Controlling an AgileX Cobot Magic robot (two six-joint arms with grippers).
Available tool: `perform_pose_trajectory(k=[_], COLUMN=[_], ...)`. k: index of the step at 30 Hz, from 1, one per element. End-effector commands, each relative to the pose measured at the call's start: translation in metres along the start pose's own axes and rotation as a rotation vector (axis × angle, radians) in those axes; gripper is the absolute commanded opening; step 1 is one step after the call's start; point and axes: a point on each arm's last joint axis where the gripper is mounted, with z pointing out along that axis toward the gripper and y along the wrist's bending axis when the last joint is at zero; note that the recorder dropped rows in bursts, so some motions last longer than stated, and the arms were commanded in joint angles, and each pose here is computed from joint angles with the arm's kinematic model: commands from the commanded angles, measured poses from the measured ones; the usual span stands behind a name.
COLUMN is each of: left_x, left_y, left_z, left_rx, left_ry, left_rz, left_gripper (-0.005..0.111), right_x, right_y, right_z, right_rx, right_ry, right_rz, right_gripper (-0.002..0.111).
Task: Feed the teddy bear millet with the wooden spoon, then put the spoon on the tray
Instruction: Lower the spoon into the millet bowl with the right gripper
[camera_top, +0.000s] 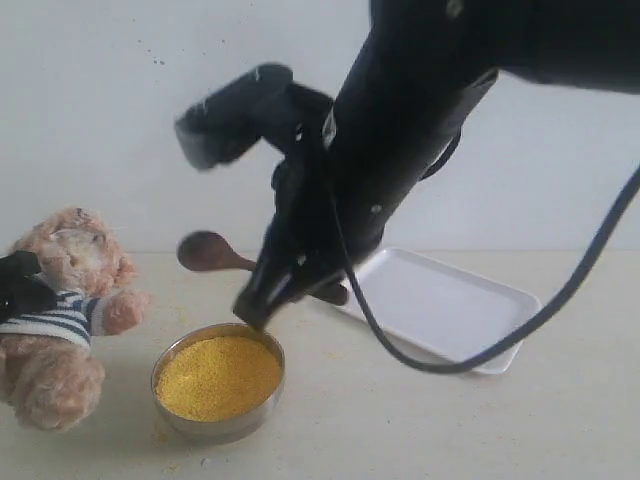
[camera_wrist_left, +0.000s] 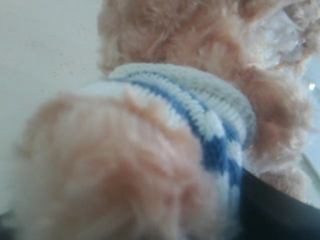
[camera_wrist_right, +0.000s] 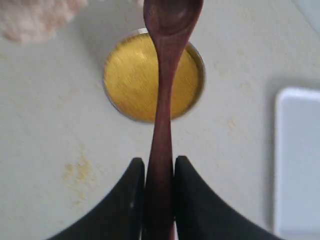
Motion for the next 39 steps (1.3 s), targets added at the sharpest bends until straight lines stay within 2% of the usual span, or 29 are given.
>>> perform_pose_trajectory(k=[1,7,9,13,21,25,27,32,39], left_x=[-0.008,-0.006,-0.006,-0.006,-0.006,-0.006,-0.006,-0.006,-0.006], left_y=[0.007,-0.001,-0.001,-0.002,-0.003,-0.003,-0.003,-0.003,-0.003], left_z=[-0.003,-0.003,-0.003,-0.003,-0.003,-0.003,-0.003,-0.003,-0.003], left_rx=[-0.012,0.073,0.073,0.079,0.095,0.095,0.095,0.095,0.095], left_ry=[-0.045,-0.03,-0.03,-0.029,-0.026,-0.026,-0.026,-0.026,-0.026], left_rz=[-0.037,-0.004,0.003,0.003,0.015,0.015,0.019,0.019,0.019], left_gripper=[0.004,0.004,0.004,0.004,0.004,0.004,0.004,0.004,0.004], right_x=[0.003,-0.006,-0.005,-0.002,0.001,0.0,-0.001,-0.001,-0.001], right_y=[0.004,0.035,0.042,0.055,0.059,0.06,0.059,0.047,0.028], right_z=[0.031,0.09,0.105,0.128,0.142,0.142,0.141,0.133,0.119], right_rx=[0.16,0.321,0.351,0.317,0.307,0.278,0.221,0.118,0.13], right_ry=[0.168,0.264,0.287,0.29,0.28,0.249,0.219,0.176,0.154], right_rz=[-0.207,-0.524,-0.547,-0.546,-0.437,-0.395,-0.344,-0.251,-0.178], right_gripper=[0.0,0.0,0.0,0.0,0.0,0.0,0.0,0.0,0.0])
